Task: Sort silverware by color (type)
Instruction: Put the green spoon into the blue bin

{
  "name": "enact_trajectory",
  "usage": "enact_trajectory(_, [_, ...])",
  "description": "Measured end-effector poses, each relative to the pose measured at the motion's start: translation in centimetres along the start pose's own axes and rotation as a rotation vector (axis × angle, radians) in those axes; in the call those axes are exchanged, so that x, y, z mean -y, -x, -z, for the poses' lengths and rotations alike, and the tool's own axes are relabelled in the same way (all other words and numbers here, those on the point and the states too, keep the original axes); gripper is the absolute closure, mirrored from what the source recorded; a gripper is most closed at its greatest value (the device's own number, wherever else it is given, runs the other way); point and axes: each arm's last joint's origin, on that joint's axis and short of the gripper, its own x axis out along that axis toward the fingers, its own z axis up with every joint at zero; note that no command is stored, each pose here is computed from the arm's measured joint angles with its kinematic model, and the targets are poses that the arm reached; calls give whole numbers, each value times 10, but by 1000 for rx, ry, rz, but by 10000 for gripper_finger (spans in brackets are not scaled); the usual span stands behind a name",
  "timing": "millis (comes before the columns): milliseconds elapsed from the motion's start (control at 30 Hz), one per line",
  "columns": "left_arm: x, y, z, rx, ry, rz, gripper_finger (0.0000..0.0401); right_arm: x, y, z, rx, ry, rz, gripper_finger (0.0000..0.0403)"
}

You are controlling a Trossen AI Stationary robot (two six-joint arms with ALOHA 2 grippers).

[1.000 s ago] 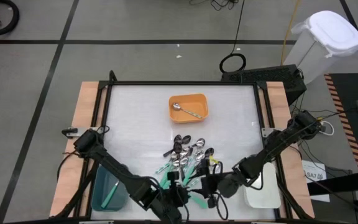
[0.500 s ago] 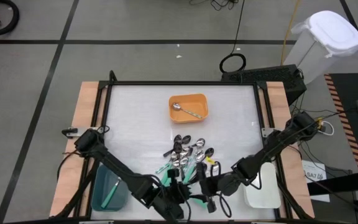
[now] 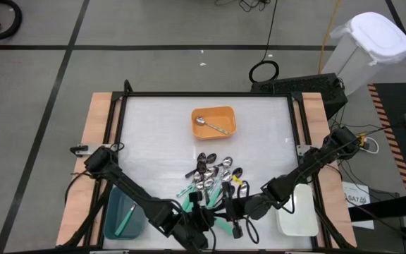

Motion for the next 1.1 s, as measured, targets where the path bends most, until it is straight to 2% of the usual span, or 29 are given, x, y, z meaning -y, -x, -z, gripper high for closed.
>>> enact_trajectory(167, [0,0,-1,17,57,-5,252,2,1,0,-10,12,14,386])
enact_trajectory(300, [-1,1,0,70,44,-113,203,6,8,-3,-49,41,37,397])
enact_trajectory(400, [-1,3,-1,99,46,-155,182,9,21,-2,-128,75,42,400])
enact_trajectory(500, [-1,8,-3,113,41,-163,174,9,36,-4,-175,90,81,400])
enact_trajectory(633, [-1,12,0,95,24,-175,172,10,47,-7,-165,97,174,401])
enact_trajectory(867, [-4,14,-1,116,33,-217,172,23,69,6,-159,91,222,401])
enact_trajectory(967, [-4,14,-1,120,34,-218,172,34,88,16,-146,50,242,401])
enact_trajectory(1100, [-6,14,-3,147,31,-259,171,47,110,32,-44,-47,254,401])
